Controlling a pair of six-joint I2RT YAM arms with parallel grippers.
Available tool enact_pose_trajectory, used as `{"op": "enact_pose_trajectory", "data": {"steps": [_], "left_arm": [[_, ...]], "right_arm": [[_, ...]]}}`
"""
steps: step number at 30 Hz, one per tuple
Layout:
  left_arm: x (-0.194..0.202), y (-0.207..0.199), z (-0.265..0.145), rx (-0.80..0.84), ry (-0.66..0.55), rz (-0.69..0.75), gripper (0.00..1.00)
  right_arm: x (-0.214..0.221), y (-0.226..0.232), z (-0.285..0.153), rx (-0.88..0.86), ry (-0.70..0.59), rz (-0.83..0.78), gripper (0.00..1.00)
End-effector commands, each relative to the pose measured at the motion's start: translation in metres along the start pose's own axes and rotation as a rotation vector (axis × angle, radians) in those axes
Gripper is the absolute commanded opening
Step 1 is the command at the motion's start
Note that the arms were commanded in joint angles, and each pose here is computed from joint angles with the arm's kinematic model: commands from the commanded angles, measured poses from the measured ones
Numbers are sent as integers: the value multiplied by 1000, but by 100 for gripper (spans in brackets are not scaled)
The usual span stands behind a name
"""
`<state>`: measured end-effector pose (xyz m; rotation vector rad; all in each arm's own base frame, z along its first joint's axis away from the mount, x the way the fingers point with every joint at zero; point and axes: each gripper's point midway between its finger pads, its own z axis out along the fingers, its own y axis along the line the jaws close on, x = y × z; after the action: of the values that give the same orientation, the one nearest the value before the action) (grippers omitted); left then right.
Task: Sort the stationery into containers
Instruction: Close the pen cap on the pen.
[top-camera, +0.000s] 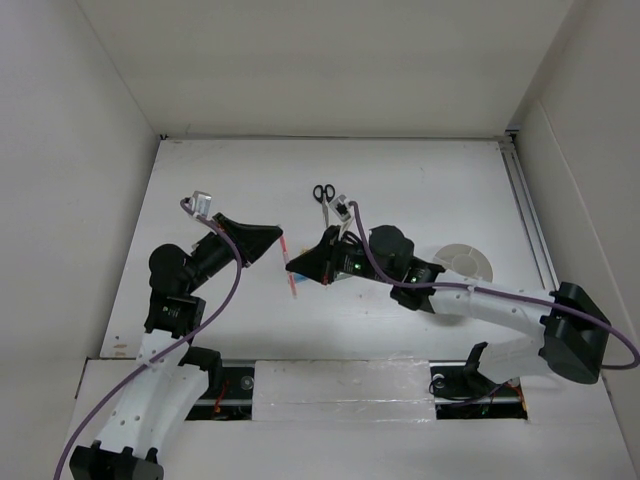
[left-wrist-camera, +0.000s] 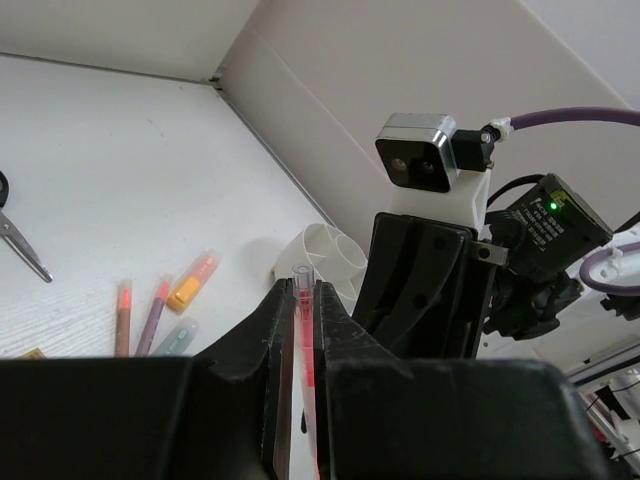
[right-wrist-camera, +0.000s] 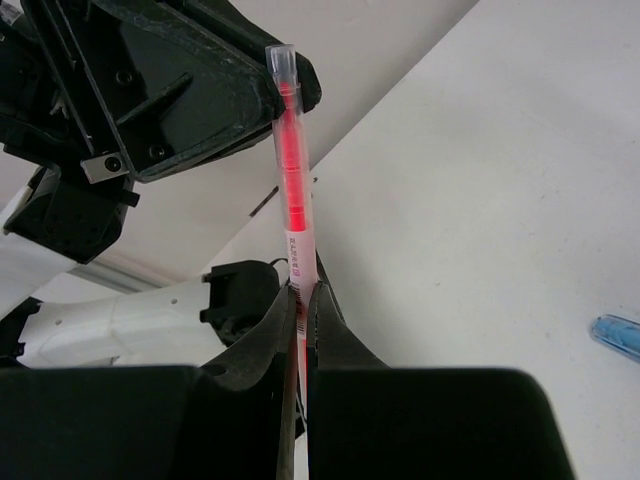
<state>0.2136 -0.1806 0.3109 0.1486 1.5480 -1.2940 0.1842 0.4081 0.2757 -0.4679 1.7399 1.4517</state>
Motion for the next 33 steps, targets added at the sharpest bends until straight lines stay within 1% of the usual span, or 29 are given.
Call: {"op": "enact_pose_trajectory", "data": {"steps": [1,5,7,9,13,22,24,26,28,31,33], "left_arm": [[34,-5,-9,55,143,-39,0],[35,-5,-8,62,149,-39,0],[35,-5,-8,62,149,-39,0],[35,-5,-8,62,149,-39,0],[37,-4,-8,55,155,-47,0],[36,-3,-9,48,150,-38,0],[36,-3,-9,48,150,-38,0],[39,0,-9,36,161,-53,0],[41,-2,-9,61,167,-50,0],[41,-2,-9,61,167,-50,0],[43,-1,-10,54,174,-60,0]], "right_arm": [[-103,42,0,-125,-331,-39,0],[-102,45,4,-147,-326,-45,0],[-110,47,2,-155,-346,-40,0],[-106,45,5,-155,-333,-40,0],[-120,45,3,-153,-360,-48,0],[-120,42,-1,-152,-359,-52,0],[-130,37,-6,-138,-382,-58,0],[-129,38,-6,-144,-376,-60,0],[-139,47,-7,-162,-395,-67,0],[-143,51,-5,-172,-394,-71,0],[-142,45,0,-167,-383,-72,0]]}}
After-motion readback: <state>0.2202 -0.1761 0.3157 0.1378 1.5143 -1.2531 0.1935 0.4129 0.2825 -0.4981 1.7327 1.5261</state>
